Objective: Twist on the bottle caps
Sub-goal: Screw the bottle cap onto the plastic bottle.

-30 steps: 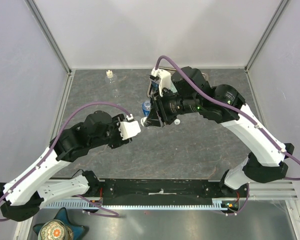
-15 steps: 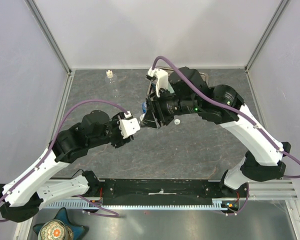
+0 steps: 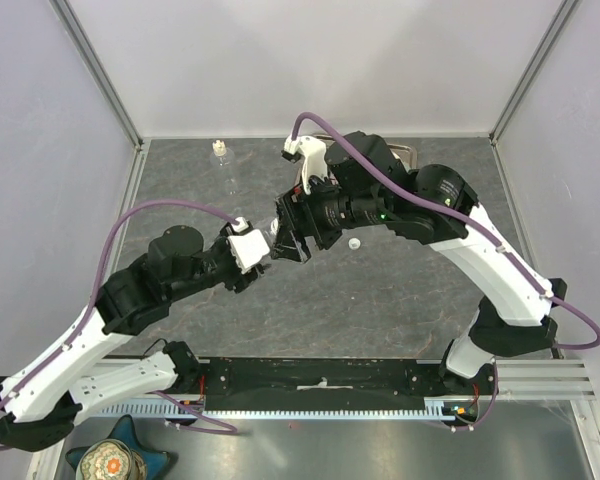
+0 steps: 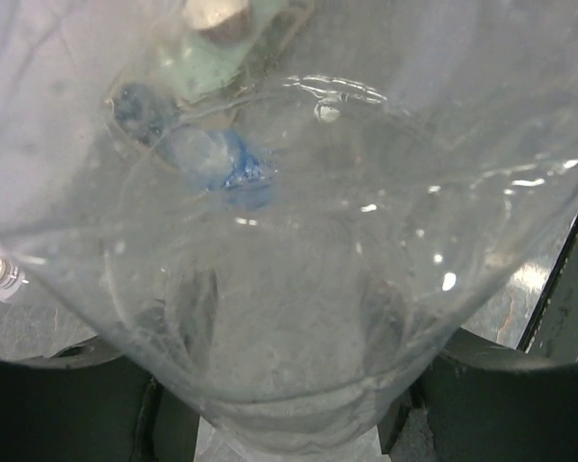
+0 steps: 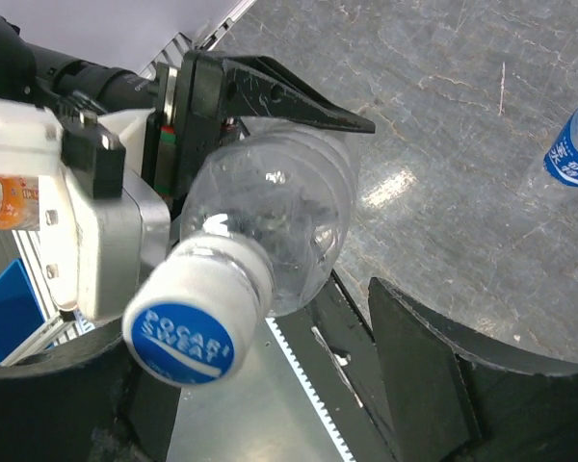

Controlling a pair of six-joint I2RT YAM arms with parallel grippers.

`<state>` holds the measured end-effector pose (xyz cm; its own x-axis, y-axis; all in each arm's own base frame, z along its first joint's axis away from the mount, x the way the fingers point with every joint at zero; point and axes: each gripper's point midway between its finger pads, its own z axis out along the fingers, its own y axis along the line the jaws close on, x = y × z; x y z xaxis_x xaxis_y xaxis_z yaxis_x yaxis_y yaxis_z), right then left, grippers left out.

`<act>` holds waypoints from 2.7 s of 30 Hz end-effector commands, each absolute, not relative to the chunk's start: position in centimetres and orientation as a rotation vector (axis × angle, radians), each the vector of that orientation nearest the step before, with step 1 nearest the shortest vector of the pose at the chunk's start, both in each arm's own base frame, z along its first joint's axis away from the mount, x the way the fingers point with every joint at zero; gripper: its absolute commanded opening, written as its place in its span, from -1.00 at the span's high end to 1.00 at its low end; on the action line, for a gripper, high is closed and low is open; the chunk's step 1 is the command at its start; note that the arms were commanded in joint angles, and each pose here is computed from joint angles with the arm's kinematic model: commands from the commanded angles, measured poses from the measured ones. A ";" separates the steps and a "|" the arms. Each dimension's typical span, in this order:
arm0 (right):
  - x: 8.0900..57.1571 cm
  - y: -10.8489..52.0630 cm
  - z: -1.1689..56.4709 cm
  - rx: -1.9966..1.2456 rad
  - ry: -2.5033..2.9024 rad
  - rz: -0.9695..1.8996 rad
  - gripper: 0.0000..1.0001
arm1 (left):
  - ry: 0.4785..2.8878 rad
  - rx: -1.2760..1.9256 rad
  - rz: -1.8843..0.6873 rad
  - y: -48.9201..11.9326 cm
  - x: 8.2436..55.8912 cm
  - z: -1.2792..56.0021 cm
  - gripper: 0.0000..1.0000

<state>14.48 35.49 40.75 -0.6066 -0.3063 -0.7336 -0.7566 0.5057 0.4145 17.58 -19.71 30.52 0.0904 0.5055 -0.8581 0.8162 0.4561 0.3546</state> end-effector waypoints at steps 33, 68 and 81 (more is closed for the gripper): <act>8.6 34.5 59.4 -1.191 0.813 1.174 -0.93 | 1.286 1.240 -1.221 -22.9 6.7 37.7 0.96; 6.0 40.2 56.8 -1.421 0.709 1.623 -0.25 | 1.223 1.340 -1.250 -22.8 5.4 37.0 0.96; 5.7 40.1 56.6 -1.439 0.717 1.648 0.01 | 1.237 1.317 -1.229 -22.9 6.1 37.2 0.96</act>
